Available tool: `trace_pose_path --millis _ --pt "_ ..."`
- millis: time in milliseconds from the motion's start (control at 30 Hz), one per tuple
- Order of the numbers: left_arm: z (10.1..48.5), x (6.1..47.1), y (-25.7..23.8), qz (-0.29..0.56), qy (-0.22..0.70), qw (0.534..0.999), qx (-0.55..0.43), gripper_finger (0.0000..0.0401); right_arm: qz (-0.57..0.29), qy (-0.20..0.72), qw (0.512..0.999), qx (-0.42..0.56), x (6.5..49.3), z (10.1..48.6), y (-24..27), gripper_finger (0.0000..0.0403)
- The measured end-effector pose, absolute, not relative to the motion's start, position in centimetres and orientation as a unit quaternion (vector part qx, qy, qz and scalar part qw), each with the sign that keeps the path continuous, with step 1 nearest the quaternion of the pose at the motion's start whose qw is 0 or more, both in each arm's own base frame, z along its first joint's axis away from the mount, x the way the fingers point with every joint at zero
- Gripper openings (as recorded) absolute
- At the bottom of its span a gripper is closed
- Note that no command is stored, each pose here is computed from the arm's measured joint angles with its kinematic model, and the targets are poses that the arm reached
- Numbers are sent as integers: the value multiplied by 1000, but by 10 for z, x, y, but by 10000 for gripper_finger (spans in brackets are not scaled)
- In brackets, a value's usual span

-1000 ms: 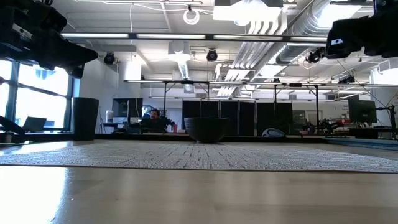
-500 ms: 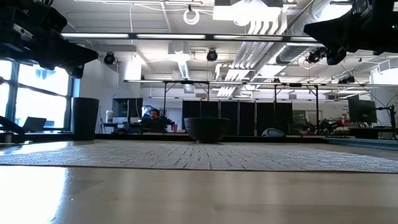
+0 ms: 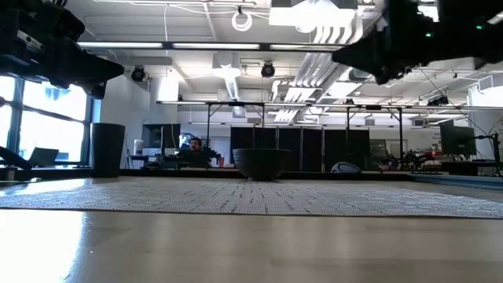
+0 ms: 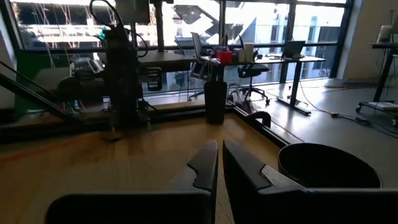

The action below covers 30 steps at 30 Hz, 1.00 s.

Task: Pick & Place Utensil
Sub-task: Put the black bowl in the center of the gray mat

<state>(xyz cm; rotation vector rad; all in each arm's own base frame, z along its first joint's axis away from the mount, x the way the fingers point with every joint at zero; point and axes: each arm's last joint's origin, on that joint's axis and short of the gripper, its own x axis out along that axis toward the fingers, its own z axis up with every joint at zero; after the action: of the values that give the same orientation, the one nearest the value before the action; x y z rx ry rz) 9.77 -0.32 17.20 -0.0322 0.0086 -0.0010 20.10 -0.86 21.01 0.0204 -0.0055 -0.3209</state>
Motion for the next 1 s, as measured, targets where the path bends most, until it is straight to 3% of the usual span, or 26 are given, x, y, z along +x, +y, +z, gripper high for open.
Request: trace_pose_path --millis 533,767,1000 --pt "172 98 -3 0 4 1000 -16 1 -206 234 950 -29 344 217 -74 164" --pt "172 98 -3 0 4 1000 -16 1 -231 329 916 -3 376 216 -129 173" --pt "172 98 -3 0 4 1000 -16 1 -222 360 906 30 397 206 -171 174"
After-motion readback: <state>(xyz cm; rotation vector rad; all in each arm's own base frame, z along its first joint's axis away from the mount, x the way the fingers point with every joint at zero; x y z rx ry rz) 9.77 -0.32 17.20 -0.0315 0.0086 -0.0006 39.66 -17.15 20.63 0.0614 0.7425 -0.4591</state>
